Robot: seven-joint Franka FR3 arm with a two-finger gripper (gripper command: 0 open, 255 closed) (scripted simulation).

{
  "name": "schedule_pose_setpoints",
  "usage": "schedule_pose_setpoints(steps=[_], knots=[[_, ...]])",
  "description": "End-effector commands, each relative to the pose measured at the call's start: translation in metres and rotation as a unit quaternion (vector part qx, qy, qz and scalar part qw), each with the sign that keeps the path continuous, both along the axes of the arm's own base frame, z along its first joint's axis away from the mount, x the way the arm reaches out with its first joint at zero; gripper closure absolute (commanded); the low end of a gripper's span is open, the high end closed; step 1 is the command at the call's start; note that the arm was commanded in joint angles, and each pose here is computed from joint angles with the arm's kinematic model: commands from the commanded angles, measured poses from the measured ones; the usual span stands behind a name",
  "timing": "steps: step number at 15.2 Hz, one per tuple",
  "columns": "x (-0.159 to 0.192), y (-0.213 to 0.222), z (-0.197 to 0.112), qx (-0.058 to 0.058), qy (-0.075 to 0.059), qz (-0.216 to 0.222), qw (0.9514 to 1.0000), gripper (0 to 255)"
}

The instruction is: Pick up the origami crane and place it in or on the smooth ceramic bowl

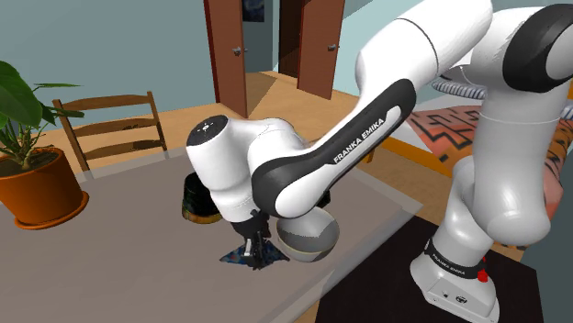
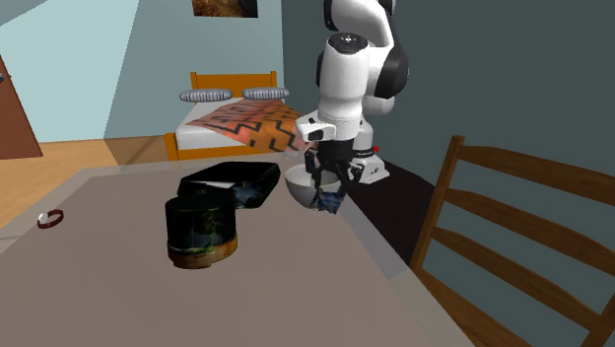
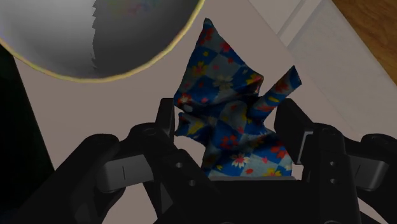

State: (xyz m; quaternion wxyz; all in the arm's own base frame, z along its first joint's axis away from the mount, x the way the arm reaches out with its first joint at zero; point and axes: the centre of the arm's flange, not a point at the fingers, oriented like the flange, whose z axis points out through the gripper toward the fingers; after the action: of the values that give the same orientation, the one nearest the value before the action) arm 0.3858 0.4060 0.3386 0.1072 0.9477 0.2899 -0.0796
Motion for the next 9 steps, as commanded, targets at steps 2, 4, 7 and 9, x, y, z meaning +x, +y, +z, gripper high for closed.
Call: schedule_pose_setpoints(steps=[2,4,7,9], knots=[[0.001,0.000,0.016,0.000,0.000,0.000,1.0000,255],[0.001,0.000,0.027,0.000,0.000,0.000,1.0000,255],[0.001,0.000,0.042,0.000,0.000,0.000,1.0000,255],[0.001,0.000,0.053,0.000,0.000,0.000,1.0000,255]])
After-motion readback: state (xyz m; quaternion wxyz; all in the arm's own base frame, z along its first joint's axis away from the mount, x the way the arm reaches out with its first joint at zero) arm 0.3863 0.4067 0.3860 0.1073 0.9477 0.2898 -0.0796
